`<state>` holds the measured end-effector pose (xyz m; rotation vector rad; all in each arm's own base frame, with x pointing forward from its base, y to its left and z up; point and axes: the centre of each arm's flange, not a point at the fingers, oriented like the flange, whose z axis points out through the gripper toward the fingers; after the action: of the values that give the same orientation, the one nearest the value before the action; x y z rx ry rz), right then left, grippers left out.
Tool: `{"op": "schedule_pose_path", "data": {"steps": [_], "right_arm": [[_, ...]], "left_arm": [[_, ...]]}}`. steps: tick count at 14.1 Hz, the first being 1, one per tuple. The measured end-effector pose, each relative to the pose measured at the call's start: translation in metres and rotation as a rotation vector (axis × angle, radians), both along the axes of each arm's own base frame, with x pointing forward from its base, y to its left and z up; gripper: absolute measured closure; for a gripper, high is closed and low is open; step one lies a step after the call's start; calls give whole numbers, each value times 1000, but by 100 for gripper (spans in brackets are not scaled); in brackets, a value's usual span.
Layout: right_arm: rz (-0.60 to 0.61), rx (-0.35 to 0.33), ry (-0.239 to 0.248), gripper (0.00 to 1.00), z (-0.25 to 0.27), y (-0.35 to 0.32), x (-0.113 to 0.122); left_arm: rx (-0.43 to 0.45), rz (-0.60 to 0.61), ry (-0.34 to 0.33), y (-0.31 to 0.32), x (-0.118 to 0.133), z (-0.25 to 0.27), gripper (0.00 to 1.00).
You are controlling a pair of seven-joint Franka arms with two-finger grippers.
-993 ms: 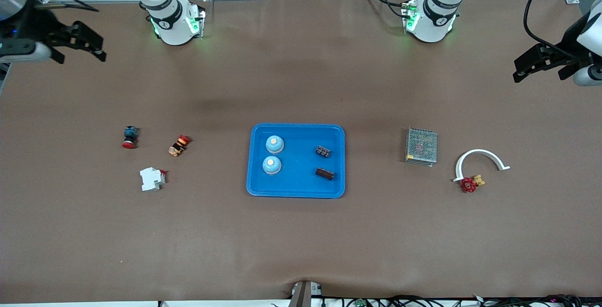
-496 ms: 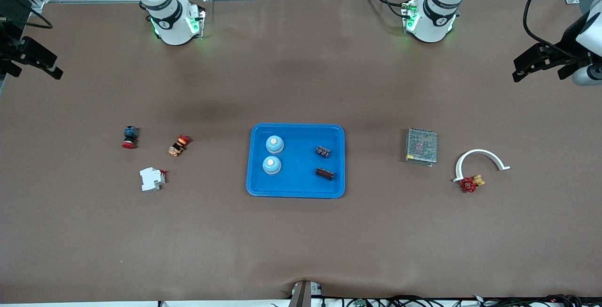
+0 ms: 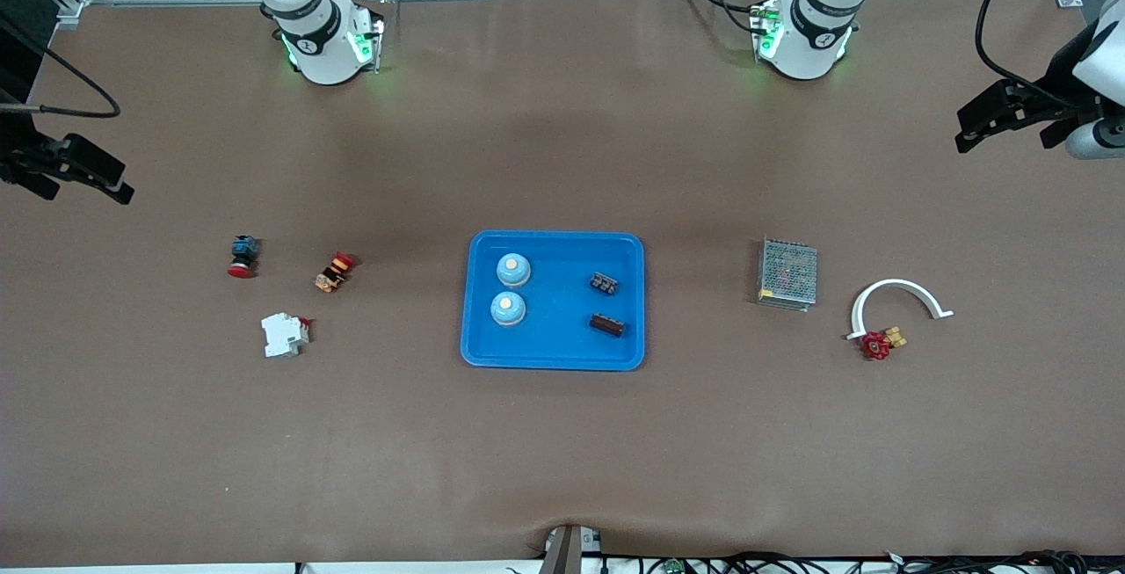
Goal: Place electrolytic capacitor and blue bell in tray
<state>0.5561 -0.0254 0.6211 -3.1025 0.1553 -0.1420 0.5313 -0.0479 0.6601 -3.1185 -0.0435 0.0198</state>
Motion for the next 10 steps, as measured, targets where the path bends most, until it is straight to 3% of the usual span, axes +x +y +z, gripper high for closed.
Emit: {"op": "schedule_pose_path", "data": {"steps": [3,10], "right_arm": [[-14,1,7,0,-13,-9,9],[-10,-21,-33,0,-16,-10,19]], "left_arm": [[0,1,-1,0,0,0,0],[0,1,-5,0,0,2,0]]}}
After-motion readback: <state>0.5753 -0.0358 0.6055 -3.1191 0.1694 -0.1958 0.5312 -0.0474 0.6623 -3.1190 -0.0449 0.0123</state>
